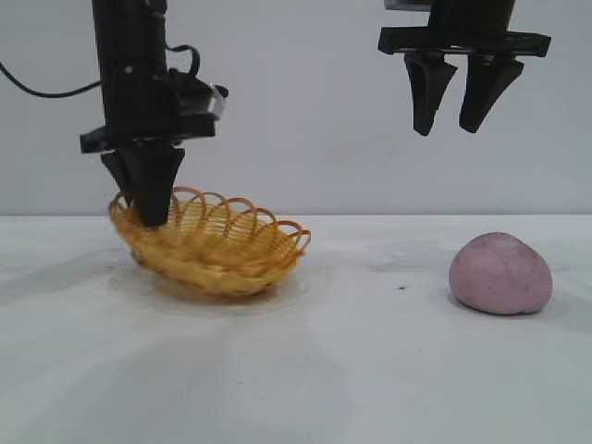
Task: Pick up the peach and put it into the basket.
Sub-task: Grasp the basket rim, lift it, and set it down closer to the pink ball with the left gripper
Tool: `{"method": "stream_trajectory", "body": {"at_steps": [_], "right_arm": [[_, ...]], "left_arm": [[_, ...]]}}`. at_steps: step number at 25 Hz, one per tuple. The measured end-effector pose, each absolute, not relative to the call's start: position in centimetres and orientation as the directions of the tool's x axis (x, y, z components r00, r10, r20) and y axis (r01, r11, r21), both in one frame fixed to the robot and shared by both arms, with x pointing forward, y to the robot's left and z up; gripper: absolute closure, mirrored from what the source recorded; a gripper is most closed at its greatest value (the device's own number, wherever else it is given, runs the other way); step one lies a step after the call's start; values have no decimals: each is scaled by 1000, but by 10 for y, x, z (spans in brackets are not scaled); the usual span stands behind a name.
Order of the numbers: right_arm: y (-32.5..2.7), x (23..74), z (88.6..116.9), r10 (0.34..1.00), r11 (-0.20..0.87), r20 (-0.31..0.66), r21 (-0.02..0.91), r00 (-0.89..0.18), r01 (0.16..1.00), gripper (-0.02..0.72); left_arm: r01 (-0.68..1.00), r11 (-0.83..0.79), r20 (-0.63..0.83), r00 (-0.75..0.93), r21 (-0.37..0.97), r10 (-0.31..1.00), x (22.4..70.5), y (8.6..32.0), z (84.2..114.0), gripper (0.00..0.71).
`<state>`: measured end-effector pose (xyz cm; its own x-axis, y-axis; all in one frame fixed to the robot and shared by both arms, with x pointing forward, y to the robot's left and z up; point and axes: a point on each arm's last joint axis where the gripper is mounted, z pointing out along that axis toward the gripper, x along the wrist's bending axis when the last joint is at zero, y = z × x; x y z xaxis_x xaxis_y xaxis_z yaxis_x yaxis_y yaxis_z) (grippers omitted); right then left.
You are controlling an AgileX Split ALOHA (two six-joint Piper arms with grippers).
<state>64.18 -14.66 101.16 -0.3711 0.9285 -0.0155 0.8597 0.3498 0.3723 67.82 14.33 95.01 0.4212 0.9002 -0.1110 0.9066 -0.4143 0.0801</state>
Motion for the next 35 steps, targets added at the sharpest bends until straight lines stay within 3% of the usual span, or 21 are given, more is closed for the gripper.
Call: {"method": "stream_trajectory", "body": {"at_steps": [7,14,20,21,25,35], "right_arm": [[-147,642,1012,928,351,-17,372,-371,859,284],[-147,642,1012,928,352,-19,374,-372,858,284],[-147,643,1012,928,351,-20,381,-372,855,284],[-147,643,1012,928,351,-20,381,-372,855,324],[-147,643,1012,928,351,-20,381,-372,855,306],[-147,643,1012,928,351,-22,388,-372,852,306]], "left_arm": [[962,-258,-232,271,88,934,666,137,971,710],[988,-150,-314,157,46,936,640,139,973,710],[1000,-7,-454,14,17,891,617,134,952,710],[1000,4,-473,-2,3,881,614,133,947,710],[997,55,-497,-73,-52,865,600,135,924,710],[997,79,-499,-66,5,864,599,137,913,710]]}}
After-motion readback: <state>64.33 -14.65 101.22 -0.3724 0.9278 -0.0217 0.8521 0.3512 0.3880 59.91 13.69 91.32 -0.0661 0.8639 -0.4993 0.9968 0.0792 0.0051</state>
